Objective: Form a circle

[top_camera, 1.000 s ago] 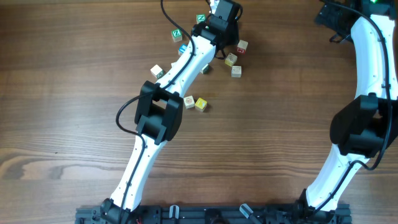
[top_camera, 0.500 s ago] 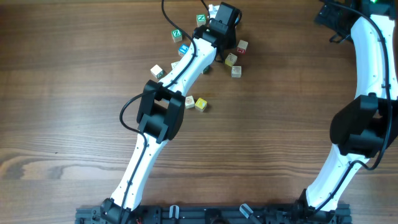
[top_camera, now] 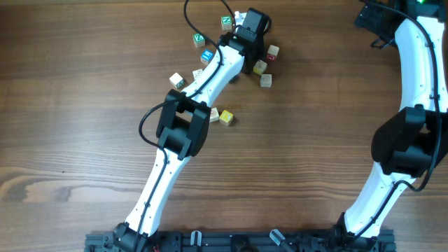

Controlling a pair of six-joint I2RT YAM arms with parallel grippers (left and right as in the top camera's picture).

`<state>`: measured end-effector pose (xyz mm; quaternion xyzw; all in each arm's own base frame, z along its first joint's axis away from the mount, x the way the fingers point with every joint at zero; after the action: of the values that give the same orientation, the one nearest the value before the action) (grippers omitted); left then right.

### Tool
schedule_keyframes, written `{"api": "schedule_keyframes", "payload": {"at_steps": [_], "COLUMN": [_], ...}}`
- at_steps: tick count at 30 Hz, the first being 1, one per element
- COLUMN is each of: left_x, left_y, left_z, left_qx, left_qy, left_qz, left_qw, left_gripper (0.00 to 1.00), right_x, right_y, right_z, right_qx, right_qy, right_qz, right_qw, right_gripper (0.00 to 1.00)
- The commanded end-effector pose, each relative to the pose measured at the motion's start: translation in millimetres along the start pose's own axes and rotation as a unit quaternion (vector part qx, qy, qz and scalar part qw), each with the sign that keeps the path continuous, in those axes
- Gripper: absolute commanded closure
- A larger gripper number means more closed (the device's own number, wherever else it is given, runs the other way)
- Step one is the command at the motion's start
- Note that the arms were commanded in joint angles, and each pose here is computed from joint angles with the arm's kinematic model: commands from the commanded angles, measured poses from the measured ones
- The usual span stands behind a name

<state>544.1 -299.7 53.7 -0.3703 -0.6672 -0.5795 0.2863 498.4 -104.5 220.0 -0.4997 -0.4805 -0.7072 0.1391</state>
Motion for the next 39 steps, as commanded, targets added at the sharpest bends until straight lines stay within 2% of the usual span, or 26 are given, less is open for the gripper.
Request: {"api": "schedule_keyframes", "payload": {"at_steps": [1,3,6,13,24,29,39], "left_x": [-3.8,-3.8,-3.6,-2.9,-2.7,0.7,45.1], "left_y": [0.4,1.8,6.1,12.3,12.8,15.6,36.1], "left_z": [1.6,0.8,-1.4,1.1,0.8,-0.1,-4.2], "left_qx": [-0.002,-0.002,0.0,0.003,0.003,0.004,0.005], "left_qy": [0.007,0.005,-0.001,0.011,0.01,0.009,0.005], "left_qz": [-0.006,-0.009,-0.02,-0.038,-0.039,-0.043,-0.05], "left_qw": [1.0,1.0,1.0,0.999,0.999,0.999,0.999], "left_gripper": [0.57,0.57,0.5,0.5,0.64,0.64,0.71], "right_x": [-6.3,-6.3,-6.3,-6.3,-6.3,-6.3,-6.3], "right_y": [-4.3,-4.3,-4.2,-4.2,-4.3,-4.3,-4.3], "right_z": [3.1,3.1,3.1,3.1,3.1,3.1,3.1], "right_qx": [0.006,0.006,0.006,0.006,0.006,0.006,0.006], "right_qy": [0.002,0.002,0.002,0.002,0.002,0.002,0.002], "right_qz": [0.009,0.009,0.009,0.009,0.009,0.009,0.009], "right_qw": [1.0,1.0,1.0,1.0,1.0,1.0,1.0], "right_gripper": [0.0,0.0,0.0,0.0,0.0,0.0,0.0]}}
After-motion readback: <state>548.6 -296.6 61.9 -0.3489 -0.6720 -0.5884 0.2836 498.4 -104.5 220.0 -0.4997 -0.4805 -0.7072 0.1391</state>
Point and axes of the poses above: each gripper's point midway between its finger pads, its own x axis back along the fingers, its own z axis along the line the jaws close on, y = z × x, the point moved 5 cm from there along x, back along the fingers, and after that the axes turned 2 degrees about -x, right-handed, at the moved point
